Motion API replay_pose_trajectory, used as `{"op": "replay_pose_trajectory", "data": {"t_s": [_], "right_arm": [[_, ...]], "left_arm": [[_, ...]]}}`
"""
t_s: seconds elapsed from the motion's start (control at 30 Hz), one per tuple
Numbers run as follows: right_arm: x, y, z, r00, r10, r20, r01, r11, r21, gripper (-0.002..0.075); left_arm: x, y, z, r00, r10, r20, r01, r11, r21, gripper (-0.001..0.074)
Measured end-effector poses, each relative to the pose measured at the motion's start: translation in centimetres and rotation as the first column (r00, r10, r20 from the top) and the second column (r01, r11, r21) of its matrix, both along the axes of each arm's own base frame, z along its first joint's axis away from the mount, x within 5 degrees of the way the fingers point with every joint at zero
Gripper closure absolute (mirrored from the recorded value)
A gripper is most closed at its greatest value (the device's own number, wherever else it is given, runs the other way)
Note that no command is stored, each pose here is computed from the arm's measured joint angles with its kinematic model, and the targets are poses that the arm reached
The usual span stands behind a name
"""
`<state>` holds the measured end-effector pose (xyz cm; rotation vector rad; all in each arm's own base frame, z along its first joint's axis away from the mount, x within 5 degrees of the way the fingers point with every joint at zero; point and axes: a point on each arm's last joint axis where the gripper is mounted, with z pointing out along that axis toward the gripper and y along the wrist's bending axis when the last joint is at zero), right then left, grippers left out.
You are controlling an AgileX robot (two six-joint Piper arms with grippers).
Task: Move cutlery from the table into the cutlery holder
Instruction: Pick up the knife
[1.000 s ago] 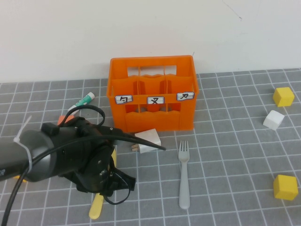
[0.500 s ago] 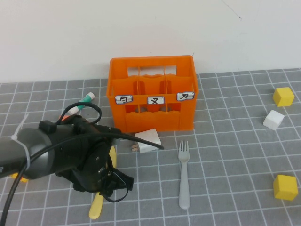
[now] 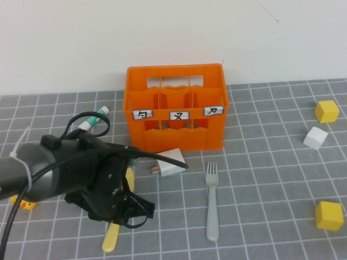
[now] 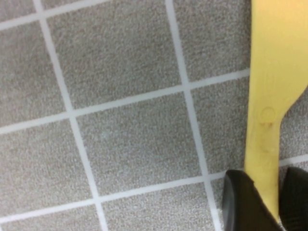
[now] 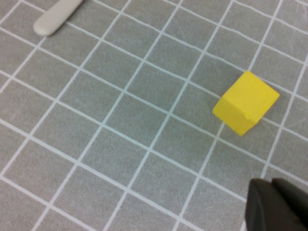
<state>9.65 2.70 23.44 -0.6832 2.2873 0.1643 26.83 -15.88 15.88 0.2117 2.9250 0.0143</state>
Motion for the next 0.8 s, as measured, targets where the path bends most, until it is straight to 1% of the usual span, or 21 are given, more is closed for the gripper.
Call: {"op": "replay_pose_trajectory", "data": {"t_s": [0.07, 0.17, 0.43, 0.6, 0.67, 0.8], "right_arm": [[0.0, 0.0, 0.0, 1.0, 0.0, 0.0, 0.0, 1.0, 0.0, 0.0729], [0.0, 0.0, 0.0, 1.0, 0.0, 0.0, 0.0, 1.0, 0.0, 0.0729], [0.0, 0.0, 0.0, 1.0, 0.0, 0.0, 0.0, 1.0, 0.0, 0.0729], [0.0, 0.0, 0.0, 1.0, 0.0, 0.0, 0.0, 1.0, 0.0, 0.0729], [0.0, 0.0, 0.0, 1.0, 0.0, 0.0, 0.0, 1.0, 0.0, 0.0729], [0.0, 0.0, 0.0, 1.0, 0.0, 0.0, 0.0, 1.0, 0.0, 0.0729]], "left_arm": [[0.0, 0.0, 0.0, 1.0, -0.024, 0.006, 0.024, 1.0, 0.0, 0.0574], [0.1, -0.1, 0.0, 0.999, -0.043, 0.015, 0.043, 0.999, -0.001, 0.0613], [0.2, -0.1, 0.1, 0.998, -0.057, 0.024, 0.057, 0.998, -0.004, 0.0613], [-0.5, 0.1, 1.1, 0.999, -0.041, 0.031, 0.042, 0.999, -0.028, 0.0613], [-1.0, 0.3, 2.3, 0.999, -0.023, 0.04, 0.025, 0.998, -0.053, 0.0613], [-2.0, 0.9, 6.2, 0.989, -0.014, 0.144, 0.032, 0.992, -0.122, 0.0613]]}}
